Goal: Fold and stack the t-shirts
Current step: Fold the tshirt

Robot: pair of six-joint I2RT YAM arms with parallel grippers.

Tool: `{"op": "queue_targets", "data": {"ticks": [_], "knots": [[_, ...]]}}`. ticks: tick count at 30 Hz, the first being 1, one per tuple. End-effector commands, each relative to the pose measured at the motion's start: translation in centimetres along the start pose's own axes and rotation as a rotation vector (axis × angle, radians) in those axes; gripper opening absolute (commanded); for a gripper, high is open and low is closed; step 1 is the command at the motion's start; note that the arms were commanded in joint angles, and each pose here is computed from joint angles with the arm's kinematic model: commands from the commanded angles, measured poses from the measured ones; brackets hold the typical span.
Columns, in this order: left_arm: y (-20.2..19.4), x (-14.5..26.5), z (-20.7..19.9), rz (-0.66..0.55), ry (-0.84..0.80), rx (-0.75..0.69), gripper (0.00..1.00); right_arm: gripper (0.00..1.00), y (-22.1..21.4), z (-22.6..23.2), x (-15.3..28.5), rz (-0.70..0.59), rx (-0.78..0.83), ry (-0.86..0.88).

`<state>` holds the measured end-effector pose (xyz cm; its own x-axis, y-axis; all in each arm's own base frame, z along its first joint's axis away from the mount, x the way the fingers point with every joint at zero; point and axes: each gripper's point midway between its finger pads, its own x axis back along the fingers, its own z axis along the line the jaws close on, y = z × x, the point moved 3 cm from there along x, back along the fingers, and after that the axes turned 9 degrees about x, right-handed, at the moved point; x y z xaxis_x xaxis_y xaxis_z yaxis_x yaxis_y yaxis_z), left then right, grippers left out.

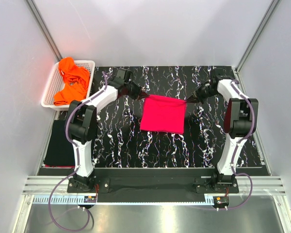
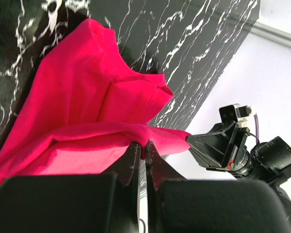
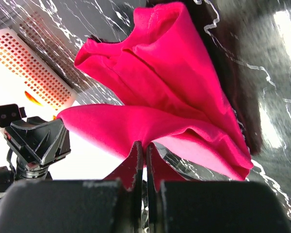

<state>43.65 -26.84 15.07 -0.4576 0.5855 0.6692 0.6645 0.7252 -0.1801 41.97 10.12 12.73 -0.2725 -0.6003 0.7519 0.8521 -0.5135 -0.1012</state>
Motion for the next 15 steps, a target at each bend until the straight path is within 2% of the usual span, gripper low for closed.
{"op": "queue_targets", "data": {"ticks": [1, 8, 10, 11, 12, 13, 14, 15], "knots": [[1.5, 0.4, -2.4, -0.029, -0.079, -0.037, 0.01, 0.02, 1.4, 1.4, 0.4, -0.018, 0.045, 0.057], [3.3, -1.5, -1.2, -0.035, -0.046, -0.027, 0.06, 0.05, 3.0, 0.7, -1.3, -0.014, 0.033, 0.044], [4.2, -1.9, -1.2, -0.055, -0.044, -0.048, 0.12, 0.11, 3.8, 0.7, -1.8, -0.024, 0.042, 0.050], [4.7, -2.8, -0.6, -0.060, -0.030, -0.060, 0.20, 0.17, 4.8, 0.5, -2.3, -0.032, 0.054, 0.050], [5.2, -2.8, -1.5, -0.070, -0.039, -0.109, 0.33, 0.24, 5.7, 0.3, -2.5, -0.052, 0.071, 0.043], [5.9, -3.0, -1.8, -0.089, -0.035, -0.140, 0.38, 0.41, 7.5, -0.3, -2.7, -0.084, 0.103, 0.030], [6.7, -4.2, -1.4, -0.096, -0.012, -0.195, 0.42, 0.45, 8.6, -0.3, -2.3, -0.104, 0.120, 0.039], [6.8, -2.8, -3.0, -0.107, 0.044, -0.326, 0.48, 0.51, 9.6, -0.2, -1.8, -0.128, 0.131, 0.043]]}}
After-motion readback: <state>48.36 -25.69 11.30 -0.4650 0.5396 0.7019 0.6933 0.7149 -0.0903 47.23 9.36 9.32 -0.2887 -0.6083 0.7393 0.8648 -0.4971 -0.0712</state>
